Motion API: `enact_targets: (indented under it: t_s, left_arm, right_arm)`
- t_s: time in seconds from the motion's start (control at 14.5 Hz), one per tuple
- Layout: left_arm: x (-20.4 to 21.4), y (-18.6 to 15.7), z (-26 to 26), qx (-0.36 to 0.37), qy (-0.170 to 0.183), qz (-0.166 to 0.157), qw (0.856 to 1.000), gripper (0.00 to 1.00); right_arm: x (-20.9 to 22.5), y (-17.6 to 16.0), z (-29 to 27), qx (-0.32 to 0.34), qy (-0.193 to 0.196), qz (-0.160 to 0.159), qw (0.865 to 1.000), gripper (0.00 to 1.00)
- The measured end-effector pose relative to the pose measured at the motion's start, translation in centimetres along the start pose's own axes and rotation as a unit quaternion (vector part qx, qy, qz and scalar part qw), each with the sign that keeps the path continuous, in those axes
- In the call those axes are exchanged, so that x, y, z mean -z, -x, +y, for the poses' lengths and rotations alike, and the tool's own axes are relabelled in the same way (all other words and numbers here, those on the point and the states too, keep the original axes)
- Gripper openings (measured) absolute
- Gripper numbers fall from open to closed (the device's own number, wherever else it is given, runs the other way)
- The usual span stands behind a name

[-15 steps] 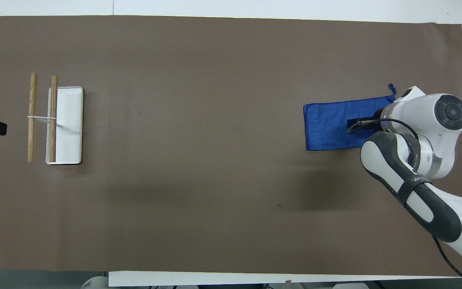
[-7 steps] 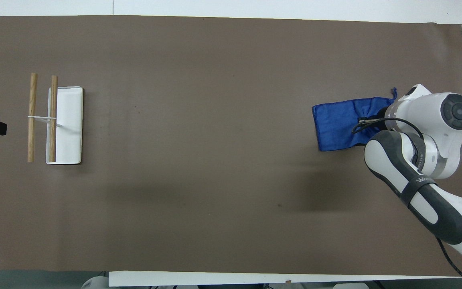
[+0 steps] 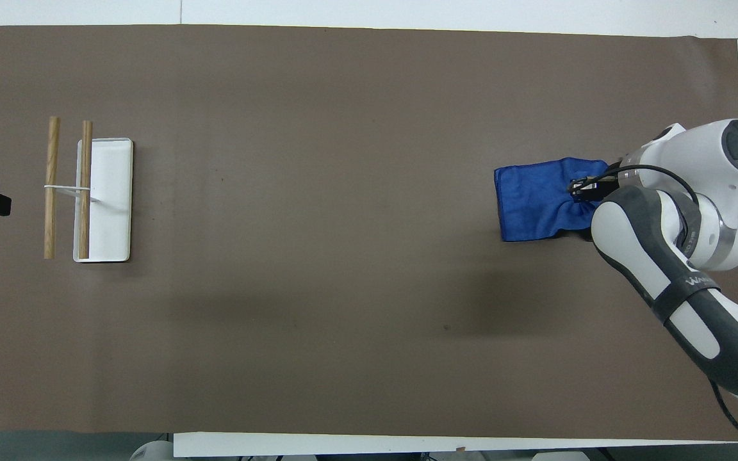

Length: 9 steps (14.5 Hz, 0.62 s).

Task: Right arm passes towel to left arm to hang
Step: 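Grasp the blue towel with the right gripper and lift it, then carry the towel toward the left gripper while the left gripper reaches in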

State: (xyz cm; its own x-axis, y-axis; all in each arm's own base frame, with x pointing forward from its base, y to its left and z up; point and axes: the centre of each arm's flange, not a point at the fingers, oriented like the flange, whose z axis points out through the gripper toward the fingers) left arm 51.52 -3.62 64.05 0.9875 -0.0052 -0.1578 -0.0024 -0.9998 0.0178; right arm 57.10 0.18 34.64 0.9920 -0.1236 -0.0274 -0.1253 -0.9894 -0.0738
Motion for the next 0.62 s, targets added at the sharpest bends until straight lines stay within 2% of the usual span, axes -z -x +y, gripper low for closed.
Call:
enact_targets:
  t_s: [0.14,0.34,0.48,0.62]
  left_arm:
    - [0.0,0.0,0.0,0.000,0.000,0.000,1.000,1.00]
    - [0.0,0.0,0.0,0.000,0.000,0.000,1.000,1.00]
    - [0.0,0.0,0.2,-0.002,0.000,-0.002,1.000,1.00]
    - [-0.1,0.1,0.5,0.006,-0.001,-0.004,1.000,1.00]
  right_arm:
    - [2.8,0.3,-4.3,-0.065,-0.002,-0.014,0.998,0.09]
    - [7.5,1.3,-12.6,-0.149,-0.008,-0.016,0.989,0.09]
    - [9.8,2.7,-18.2,-0.215,-0.029,-0.016,0.976,0.09]
    - [11.3,4.4,-23.0,-0.286,-0.064,-0.032,0.956,0.09]
